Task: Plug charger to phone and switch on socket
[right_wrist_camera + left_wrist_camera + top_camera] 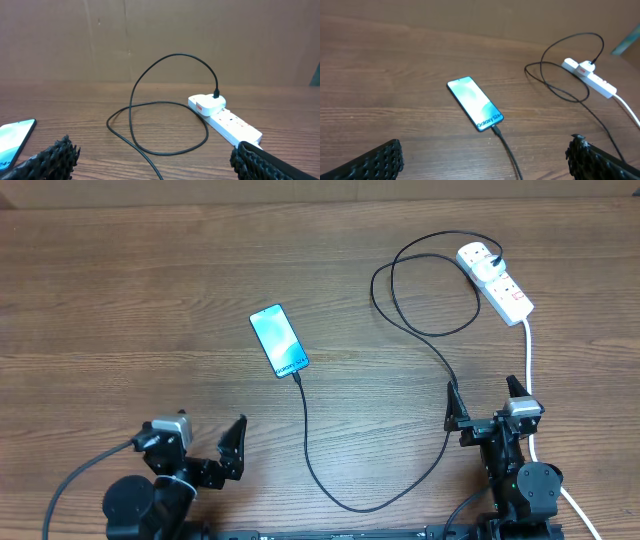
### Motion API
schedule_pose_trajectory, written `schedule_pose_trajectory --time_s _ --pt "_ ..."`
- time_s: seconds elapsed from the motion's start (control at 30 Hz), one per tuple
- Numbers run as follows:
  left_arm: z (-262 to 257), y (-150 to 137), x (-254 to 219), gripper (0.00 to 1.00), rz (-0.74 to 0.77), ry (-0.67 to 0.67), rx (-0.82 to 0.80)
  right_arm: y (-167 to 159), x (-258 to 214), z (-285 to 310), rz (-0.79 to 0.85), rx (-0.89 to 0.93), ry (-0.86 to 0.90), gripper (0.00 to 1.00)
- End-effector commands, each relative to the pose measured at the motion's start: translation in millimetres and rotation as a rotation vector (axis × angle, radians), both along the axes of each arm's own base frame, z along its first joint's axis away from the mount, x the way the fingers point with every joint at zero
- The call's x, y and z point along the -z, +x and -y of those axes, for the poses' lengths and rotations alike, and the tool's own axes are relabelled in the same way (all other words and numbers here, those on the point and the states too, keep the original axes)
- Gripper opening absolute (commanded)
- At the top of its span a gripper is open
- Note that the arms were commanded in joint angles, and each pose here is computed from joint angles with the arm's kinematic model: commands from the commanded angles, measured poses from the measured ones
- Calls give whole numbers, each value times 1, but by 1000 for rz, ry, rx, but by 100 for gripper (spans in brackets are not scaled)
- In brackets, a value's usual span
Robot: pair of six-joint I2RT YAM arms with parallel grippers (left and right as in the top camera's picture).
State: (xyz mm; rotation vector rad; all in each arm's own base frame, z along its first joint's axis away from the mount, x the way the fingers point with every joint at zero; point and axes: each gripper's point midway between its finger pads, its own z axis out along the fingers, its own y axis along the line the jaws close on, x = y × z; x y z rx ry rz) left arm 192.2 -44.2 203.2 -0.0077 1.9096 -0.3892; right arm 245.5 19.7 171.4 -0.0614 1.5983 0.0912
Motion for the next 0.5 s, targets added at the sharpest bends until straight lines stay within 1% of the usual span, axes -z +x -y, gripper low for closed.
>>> schedule_pose_trajectory --time_s 0.0,0.07,0.17,0.27,0.37,0.47 --pt "2 2 9 100 53 5 16 0 1 2 4 11 10 100" --pt "2 9 11 100 101 31 23 0 1 2 4 11 10 100" --pt "1 17 13 100 134 34 19 0 1 2 4 11 10 100" --pt "1 27 11 100 204 42 19 0 1 2 4 11 10 100" --pt "2 37 19 100 278 103 39 0 1 2 4 11 10 100" --pt "3 41 25 100 313 164 57 0 1 2 4 11 10 100"
